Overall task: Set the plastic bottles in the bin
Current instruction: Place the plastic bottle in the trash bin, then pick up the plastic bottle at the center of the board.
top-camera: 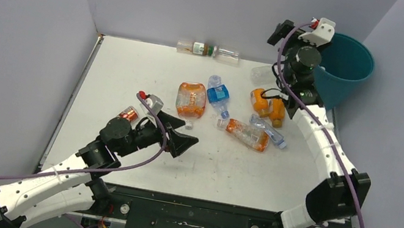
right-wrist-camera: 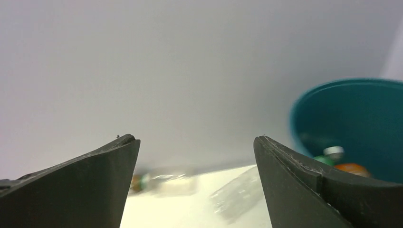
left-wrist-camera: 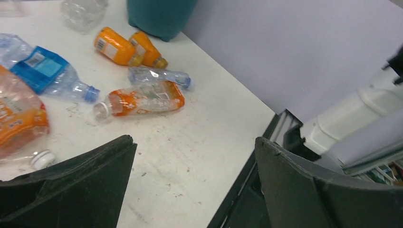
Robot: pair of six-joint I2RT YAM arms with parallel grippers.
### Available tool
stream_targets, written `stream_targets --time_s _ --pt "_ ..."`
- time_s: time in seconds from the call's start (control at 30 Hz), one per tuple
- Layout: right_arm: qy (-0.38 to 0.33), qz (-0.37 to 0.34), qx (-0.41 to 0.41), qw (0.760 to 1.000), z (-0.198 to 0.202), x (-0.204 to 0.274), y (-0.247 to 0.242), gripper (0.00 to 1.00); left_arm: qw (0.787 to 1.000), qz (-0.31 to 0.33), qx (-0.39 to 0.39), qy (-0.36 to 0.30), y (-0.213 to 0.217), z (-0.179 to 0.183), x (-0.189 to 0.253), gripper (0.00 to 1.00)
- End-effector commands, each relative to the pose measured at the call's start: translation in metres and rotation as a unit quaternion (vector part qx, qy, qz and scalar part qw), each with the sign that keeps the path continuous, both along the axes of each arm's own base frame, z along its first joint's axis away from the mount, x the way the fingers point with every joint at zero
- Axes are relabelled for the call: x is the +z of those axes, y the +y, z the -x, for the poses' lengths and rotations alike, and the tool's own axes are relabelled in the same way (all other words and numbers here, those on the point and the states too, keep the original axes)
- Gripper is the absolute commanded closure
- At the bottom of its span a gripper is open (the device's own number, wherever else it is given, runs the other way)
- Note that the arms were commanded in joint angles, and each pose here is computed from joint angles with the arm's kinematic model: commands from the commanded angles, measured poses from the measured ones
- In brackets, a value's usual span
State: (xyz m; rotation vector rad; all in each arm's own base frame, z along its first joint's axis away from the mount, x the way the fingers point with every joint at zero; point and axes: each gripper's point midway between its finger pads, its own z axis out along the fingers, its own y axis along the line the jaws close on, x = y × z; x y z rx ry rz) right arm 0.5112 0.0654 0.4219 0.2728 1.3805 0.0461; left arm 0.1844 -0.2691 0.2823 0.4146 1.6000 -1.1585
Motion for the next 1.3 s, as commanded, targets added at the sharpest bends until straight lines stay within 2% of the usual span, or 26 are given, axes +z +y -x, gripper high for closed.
stream_targets --time_s 0.0,0.1,0.27,0.33,0.43,0.5,0.53,0.57,0.6,0.67,0.73,0.8,0.93,1.13,1.27 --pt "-0.018 -0.042 0.114 0.992 0.055 0.015 0.063 0.09 0.993 0.015 0.118 0.003 0.031 -0.028 0.013 0.04" --pt "0.014 -0.066 0.191 0.979 0.092 -0.012 0.102 0.1 0.98 0.01 0.198 0.017 0.055 -0.044 0.01 0.04" --pt "0.079 -0.142 0.327 0.931 0.145 -0.086 0.143 0.1 0.947 -0.013 0.318 0.035 0.095 -0.064 -0.002 0.04" --pt "0.11 -0.173 0.345 0.916 0.16 -0.114 0.147 0.1 0.928 -0.054 0.365 0.05 0.112 -0.071 -0.016 0.04" --pt "0.157 -0.193 0.372 0.894 0.183 -0.159 0.157 0.1 0.887 -0.145 0.435 0.052 0.142 -0.081 -0.028 0.04" --pt "0.189 -0.186 0.387 0.883 0.196 -0.189 0.164 0.1 0.867 -0.217 0.443 0.065 0.154 -0.089 -0.046 0.04" --pt "0.204 -0.181 0.391 0.879 0.204 -0.206 0.167 0.1 0.858 -0.235 0.446 0.099 0.165 -0.096 -0.061 0.04" --pt "0.208 -0.18 0.391 0.878 0.21 -0.216 0.169 0.1 0.842 -0.234 0.463 0.145 0.187 -0.105 -0.077 0.04" --pt "0.21 -0.18 0.397 0.875 0.216 -0.223 0.173 0.1 0.837 -0.229 0.464 0.177 0.194 -0.108 -0.091 0.04" --pt "0.213 -0.178 0.41 0.869 0.227 -0.233 0.182 0.1 0.832 -0.226 0.462 0.208 0.201 -0.111 -0.109 0.04" --pt "0.227 -0.17 0.42 0.862 0.236 -0.243 0.193 0.1 0.813 -0.242 0.477 0.23 0.215 -0.115 -0.125 0.04" --pt "0.241 -0.164 0.427 0.856 0.243 -0.253 0.202 0.1 0.791 -0.26 0.494 0.248 0.229 -0.119 -0.139 0.04" --pt "0.261 -0.148 0.444 0.844 0.262 -0.266 0.22 0.1 0.762 -0.28 0.509 0.287 0.248 -0.128 -0.162 0.04" --pt "0.262 -0.138 0.45 0.842 0.278 -0.271 0.218 0.1 0.731 -0.342 0.512 0.295 0.264 -0.136 -0.183 0.04" --pt "0.255 -0.126 0.434 0.855 0.279 -0.272 0.206 0.1 0.717 -0.358 0.517 0.301 0.277 -0.14 -0.193 0.04"
